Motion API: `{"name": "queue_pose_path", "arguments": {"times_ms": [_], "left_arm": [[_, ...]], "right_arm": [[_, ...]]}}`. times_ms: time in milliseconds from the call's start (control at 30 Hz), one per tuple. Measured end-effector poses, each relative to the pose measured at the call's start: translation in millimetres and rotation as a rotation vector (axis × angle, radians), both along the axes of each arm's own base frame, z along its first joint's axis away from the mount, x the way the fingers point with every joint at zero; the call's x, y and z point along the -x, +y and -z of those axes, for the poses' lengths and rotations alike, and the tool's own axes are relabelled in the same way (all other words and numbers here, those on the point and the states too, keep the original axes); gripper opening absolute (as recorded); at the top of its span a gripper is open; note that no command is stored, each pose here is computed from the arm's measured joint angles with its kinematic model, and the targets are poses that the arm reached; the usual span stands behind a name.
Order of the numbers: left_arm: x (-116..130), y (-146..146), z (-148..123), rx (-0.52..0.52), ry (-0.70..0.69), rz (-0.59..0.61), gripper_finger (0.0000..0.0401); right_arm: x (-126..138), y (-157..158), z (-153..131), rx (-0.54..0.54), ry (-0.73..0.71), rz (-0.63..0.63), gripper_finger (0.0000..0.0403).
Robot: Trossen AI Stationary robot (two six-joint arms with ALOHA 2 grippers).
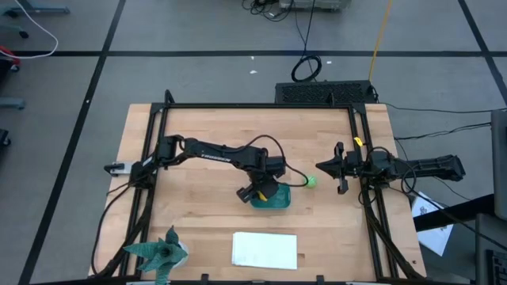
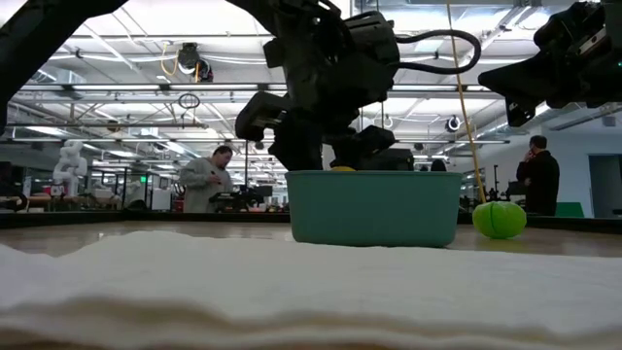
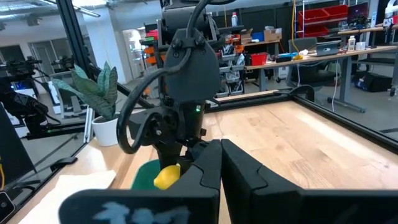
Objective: Pick and placing Produce into tupperware
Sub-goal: Put the yellow lemon into the green bin
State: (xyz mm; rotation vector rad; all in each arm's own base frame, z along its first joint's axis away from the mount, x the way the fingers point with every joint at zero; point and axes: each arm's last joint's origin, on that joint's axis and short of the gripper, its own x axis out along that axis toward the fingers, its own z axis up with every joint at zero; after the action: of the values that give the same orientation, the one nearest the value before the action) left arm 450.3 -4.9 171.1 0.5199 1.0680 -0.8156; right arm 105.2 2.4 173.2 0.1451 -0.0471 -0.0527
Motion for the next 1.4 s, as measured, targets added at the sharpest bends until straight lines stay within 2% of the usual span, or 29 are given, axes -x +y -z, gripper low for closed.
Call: {"name": "queue_pose_path", "arguments": {"times_ms": [700,867,1400], "left_arm": [[-0.7,1.0,0.3,-0.046,-0.020,0.034,0.0211],[0.8,1.4,1.4,-0.093,-0.002,0.029,0.0211],[1.7,1.0,2.0,-0.104,-0.003,0.063,0.0211]], "right_arm": [[0.0,0.0,0.1,0.000,0.000,0.000,0.0000],[0.0,0.0,-0.1,0.000,0.000,0.000,0.0000],[0.0,0.0,-0.1,0.000,-0.001,0.000,0.0000]]}}
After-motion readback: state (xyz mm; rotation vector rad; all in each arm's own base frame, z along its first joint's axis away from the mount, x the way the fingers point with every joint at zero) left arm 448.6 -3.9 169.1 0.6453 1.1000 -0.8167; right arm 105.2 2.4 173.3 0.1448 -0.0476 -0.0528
